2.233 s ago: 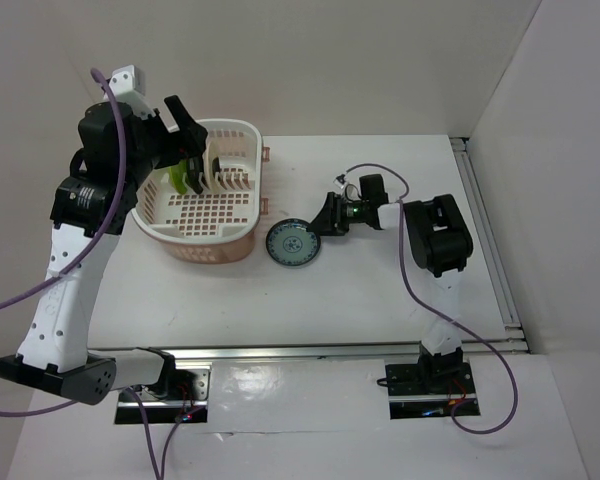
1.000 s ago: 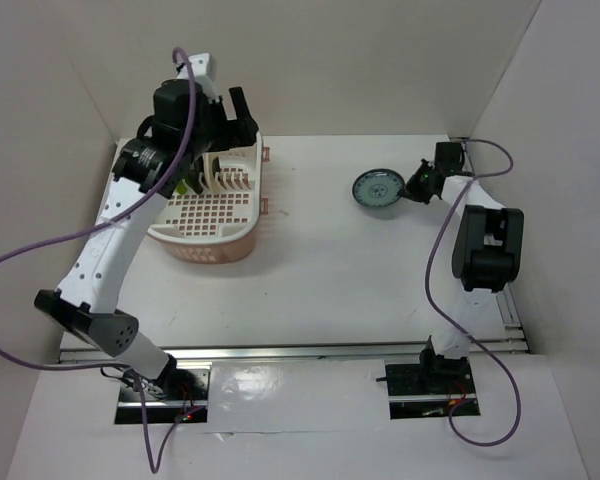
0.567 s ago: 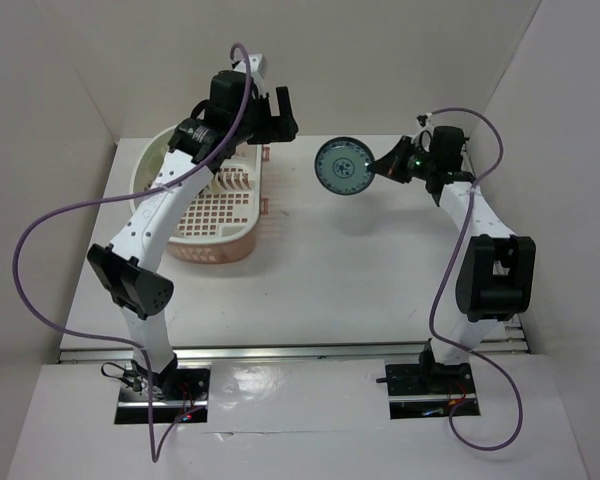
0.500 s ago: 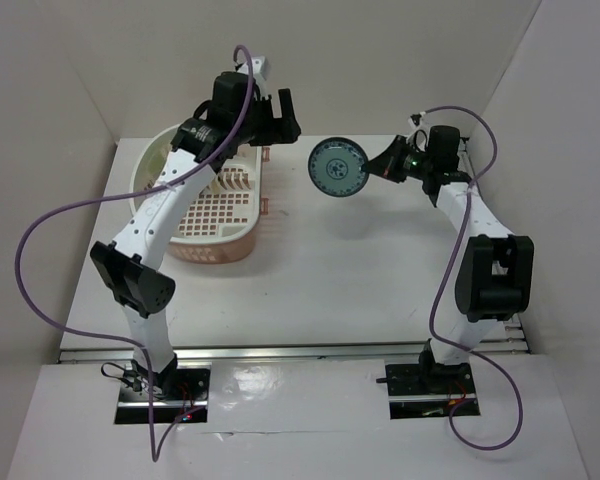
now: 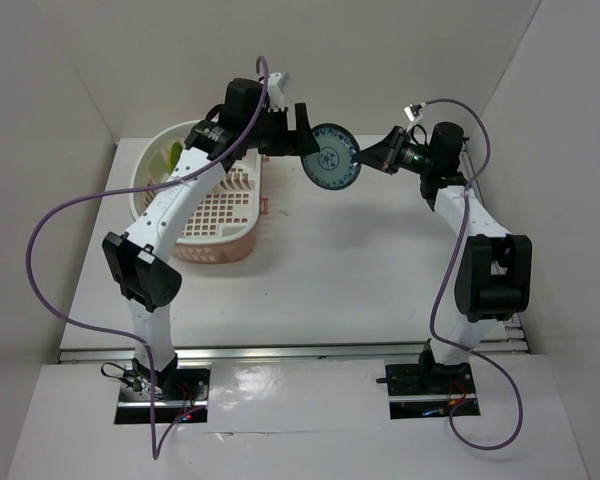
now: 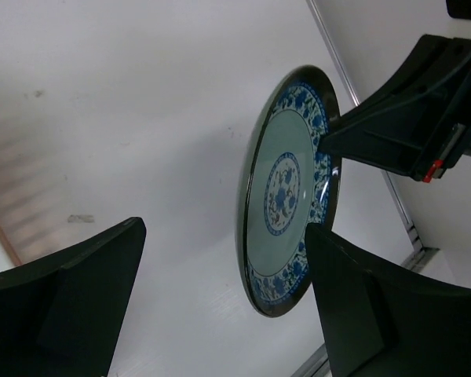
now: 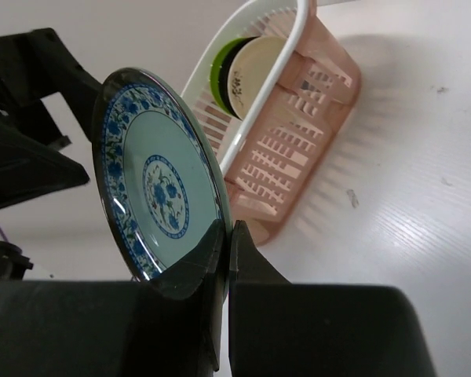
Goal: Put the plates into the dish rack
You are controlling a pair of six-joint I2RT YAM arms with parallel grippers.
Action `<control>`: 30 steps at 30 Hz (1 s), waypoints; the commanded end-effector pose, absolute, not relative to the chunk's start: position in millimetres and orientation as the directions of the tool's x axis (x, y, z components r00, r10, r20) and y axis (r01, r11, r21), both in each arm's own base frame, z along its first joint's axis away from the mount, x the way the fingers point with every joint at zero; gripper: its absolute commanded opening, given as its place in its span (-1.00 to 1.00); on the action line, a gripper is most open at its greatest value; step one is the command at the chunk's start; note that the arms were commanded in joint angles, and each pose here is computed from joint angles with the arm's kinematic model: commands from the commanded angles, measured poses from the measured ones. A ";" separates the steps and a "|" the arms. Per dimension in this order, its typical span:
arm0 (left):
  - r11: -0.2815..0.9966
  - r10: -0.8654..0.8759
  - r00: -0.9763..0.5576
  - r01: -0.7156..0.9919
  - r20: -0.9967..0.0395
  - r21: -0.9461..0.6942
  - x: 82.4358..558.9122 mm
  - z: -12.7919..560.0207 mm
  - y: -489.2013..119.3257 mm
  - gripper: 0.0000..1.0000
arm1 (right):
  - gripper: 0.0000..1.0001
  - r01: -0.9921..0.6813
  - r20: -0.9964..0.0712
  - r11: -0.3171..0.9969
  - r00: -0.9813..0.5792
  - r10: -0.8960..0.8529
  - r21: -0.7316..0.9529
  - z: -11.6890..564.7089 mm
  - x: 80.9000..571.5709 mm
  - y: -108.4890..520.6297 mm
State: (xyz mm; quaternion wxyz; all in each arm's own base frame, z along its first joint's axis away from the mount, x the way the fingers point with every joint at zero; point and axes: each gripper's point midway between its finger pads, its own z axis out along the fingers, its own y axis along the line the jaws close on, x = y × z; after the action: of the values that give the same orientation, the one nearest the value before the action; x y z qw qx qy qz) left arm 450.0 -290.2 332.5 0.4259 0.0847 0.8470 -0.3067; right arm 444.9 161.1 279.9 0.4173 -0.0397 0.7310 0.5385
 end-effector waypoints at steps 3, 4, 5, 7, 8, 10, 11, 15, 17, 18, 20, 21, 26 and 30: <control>0.720 -0.113 -0.636 0.477 -0.763 -0.504 444.0 334.9 -309.5 0.80 | -1.00 -0.624 -0.706 0.335 -0.581 0.405 0.706 325.2 433.2 166.2; 0.722 -0.109 -0.643 0.472 -0.758 -0.505 443.7 330.4 -309.4 0.59 | -1.00 -0.644 -0.717 0.323 -0.570 0.402 0.693 330.2 431.1 167.1; 0.717 -0.107 -0.646 0.477 -0.756 -0.508 443.5 328.2 -310.9 0.35 | -1.00 -0.641 -0.711 0.317 -0.574 0.406 0.699 328.5 430.2 167.3; 0.713 -0.100 -0.655 0.477 -0.749 -0.513 444.3 323.0 -312.9 -0.36 | -1.00 -0.652 -0.710 0.298 -0.571 0.411 0.697 335.1 427.8 168.3; 0.713 -0.100 -0.655 0.477 -0.749 -0.513 444.3 323.0 -312.9 -0.45 | -1.00 -0.646 -0.705 0.298 -0.578 0.411 0.703 331.7 427.4 168.3; 0.707 -0.097 -0.658 0.483 -0.747 -0.517 442.9 323.3 -314.1 -0.65 | -1.00 -0.645 -0.707 0.302 -0.578 0.408 0.702 329.9 427.6 168.2; 0.704 -0.101 -0.650 0.488 -0.753 -0.516 443.2 327.8 -314.3 -0.77 | -1.00 -0.637 -0.702 0.306 -0.585 0.405 0.707 327.1 427.8 168.1; 0.731 -0.124 -0.622 0.470 -0.773 -0.494 450.7 335.9 -308.8 -1.00 | 0.99 -0.603 -0.691 0.343 -0.587 0.421 0.721 318.1 430.2 164.9; 0.779 -0.150 -0.591 0.423 -0.793 -0.463 457.8 342.7 -296.6 -1.00 | 1.00 -0.563 -0.683 0.386 -0.595 0.424 0.731 304.9 435.9 161.5; 0.800 -0.164 -0.571 0.400 -0.804 -0.447 457.8 353.4 -288.6 -1.00 | 1.00 -0.547 -0.681 0.406 -0.597 0.424 0.732 301.5 438.7 159.8; 0.876 -0.198 -0.499 0.296 -0.843 -0.381 470.5 366.2 -262.3 -1.00 | 1.00 -0.485 -0.676 0.478 -0.598 0.430 0.732 284.6 445.0 152.4; 0.900 -0.204 -0.488 0.249 -0.849 -0.359 471.0 366.8 -251.1 -1.00 | 1.00 -0.459 -0.672 0.500 -0.596 0.439 0.734 279.6 448.5 149.3; 0.974 -0.214 -0.337 -0.006 -0.917 -0.225 485.7 387.8 -183.2 -1.00 | 1.00 -0.304 -0.628 0.594 -0.619 0.471 0.745 236.6 463.4 134.1; 0.992 -0.098 -0.269 -0.105 -0.958 -0.072 486.6 390.4 -149.5 -1.00 | 1.00 -0.259 -0.591 0.599 -0.663 0.461 0.758 204.1 464.3 134.2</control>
State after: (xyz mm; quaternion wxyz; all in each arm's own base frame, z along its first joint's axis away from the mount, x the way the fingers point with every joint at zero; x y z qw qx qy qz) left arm 489.4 -198.9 342.0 0.5274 -0.0290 0.8444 -0.0889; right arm 462.9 139.6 233.0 0.4167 0.0525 0.7771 0.4687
